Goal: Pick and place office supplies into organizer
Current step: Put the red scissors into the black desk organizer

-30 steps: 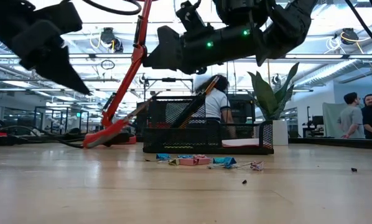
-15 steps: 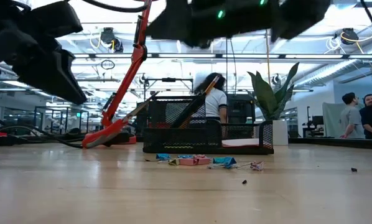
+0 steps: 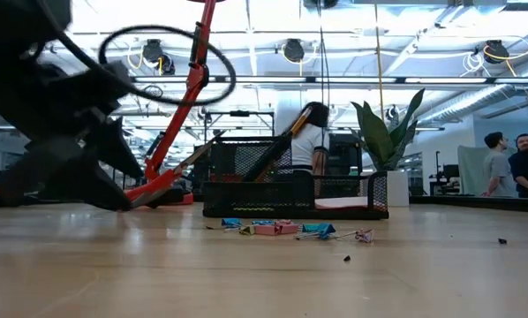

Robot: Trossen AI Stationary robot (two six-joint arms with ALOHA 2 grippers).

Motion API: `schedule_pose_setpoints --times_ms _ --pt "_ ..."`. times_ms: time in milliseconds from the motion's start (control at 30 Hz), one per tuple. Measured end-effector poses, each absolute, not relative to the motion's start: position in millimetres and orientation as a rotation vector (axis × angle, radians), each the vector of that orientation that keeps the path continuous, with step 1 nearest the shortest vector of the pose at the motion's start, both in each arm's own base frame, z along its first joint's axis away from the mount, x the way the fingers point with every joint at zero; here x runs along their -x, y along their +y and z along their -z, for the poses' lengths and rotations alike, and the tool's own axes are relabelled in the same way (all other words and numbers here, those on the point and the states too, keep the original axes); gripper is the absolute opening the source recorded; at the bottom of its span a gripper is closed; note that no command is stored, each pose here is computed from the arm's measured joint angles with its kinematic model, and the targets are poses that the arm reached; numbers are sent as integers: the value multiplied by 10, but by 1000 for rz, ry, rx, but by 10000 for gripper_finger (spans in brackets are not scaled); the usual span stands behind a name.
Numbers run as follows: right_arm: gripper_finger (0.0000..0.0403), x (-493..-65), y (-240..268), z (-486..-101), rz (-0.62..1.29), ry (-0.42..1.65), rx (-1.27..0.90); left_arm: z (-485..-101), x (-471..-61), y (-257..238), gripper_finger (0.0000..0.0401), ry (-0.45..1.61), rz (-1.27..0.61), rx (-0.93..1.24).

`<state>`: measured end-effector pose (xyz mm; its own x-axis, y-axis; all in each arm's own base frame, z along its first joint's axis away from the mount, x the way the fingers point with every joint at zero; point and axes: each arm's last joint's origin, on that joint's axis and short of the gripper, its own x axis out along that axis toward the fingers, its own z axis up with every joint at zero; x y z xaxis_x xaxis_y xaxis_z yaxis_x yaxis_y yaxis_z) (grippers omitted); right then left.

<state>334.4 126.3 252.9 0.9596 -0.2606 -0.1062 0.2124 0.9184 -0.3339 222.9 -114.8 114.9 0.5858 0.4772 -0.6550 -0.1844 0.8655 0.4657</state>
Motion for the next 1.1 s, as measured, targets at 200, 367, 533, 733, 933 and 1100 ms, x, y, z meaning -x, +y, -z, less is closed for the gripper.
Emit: schedule_pose_setpoints --times_ms 200,367,533,733,933,1100 --pt "189 -3147 1356 -2367 286 174 342 -1214 -2218 -1158 310 790 -471 -418" --pt "184 -3014 1318 -2170 345 154 312 -1191 -2218 -988 295 836 -575 -391" --pt "185 -2918 1277 -2052 349 114 254 -1172 -2210 -821 294 891 -665 -354" --pt "185 -2877 1258 -2006 349 103 246 -1100 -2241 -589 294 968 -718 -299" --pt "181 -2879 1256 -2010 350 101 252 -1035 -2266 -442 280 1010 -711 -274" --pt "181 -2878 1256 -2009 349 101 252 -1032 -2304 -452 178 1025 -635 -345"
